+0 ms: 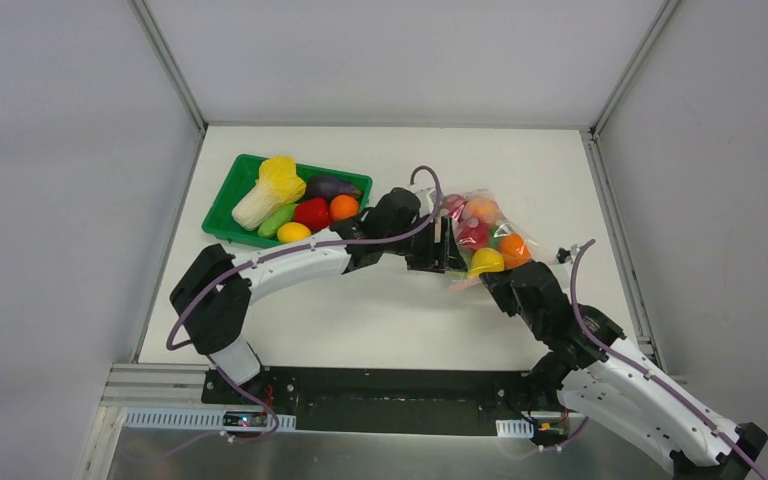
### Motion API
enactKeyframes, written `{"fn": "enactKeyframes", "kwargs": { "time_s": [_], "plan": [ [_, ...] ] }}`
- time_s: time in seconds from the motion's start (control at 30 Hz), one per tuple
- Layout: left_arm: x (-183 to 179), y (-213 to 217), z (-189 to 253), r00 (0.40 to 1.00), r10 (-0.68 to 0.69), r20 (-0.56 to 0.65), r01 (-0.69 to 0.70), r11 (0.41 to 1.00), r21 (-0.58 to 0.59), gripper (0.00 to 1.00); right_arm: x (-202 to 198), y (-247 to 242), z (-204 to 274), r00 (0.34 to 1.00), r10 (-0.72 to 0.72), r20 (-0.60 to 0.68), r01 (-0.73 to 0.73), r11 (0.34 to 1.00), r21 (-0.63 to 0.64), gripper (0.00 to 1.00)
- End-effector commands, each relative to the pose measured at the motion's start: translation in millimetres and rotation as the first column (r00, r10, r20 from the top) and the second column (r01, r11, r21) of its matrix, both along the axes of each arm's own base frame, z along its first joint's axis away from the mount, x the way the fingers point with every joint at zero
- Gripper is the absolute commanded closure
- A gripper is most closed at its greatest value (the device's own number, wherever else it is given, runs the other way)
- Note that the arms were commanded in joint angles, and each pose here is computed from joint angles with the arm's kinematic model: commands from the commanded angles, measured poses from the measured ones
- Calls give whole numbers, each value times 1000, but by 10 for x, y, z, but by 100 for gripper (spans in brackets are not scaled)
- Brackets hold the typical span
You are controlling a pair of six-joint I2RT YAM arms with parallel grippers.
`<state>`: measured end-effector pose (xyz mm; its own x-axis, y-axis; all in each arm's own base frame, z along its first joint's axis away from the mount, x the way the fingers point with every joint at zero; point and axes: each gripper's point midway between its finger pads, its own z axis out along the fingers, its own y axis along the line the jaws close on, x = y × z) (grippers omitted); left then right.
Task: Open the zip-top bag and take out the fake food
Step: Unzip the zipper food storage bag at the center of the board.
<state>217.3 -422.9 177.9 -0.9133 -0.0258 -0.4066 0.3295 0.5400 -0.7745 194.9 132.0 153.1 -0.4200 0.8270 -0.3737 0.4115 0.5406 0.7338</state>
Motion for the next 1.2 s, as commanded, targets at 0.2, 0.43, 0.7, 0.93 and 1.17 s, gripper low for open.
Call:
{"fn": "enactKeyframes", "kwargs": {
  "time_s": [0.2, 0.43, 0.7, 0.93, 1.17],
  "plan": [
    [-165, -18, -245, 976, -174, 129, 148, 971, 189, 35, 89, 116, 296, 998, 17, 67, -21, 998, 58, 100],
    [-126, -120, -213, 965, -192, 178, 154, 966, 207, 47, 93, 175, 264, 998, 38, 55, -41, 997, 59, 100],
    [-3, 9, -107, 945, -195, 261, 118, 951, 286, 40, 71, 182, 221, 998, 45, 46, -48, 997, 65, 100],
    [4, -56, -157, 933, -233, 272, 143, 939, 314, 51, 71, 199, 215, 998, 52, 41, -54, 996, 64, 100],
    [-11, -147, -74, 913, -261, 314, 157, 934, 320, 60, 61, 218, 166, 998, 60, 27, -61, 996, 61, 100]
  ]
}}
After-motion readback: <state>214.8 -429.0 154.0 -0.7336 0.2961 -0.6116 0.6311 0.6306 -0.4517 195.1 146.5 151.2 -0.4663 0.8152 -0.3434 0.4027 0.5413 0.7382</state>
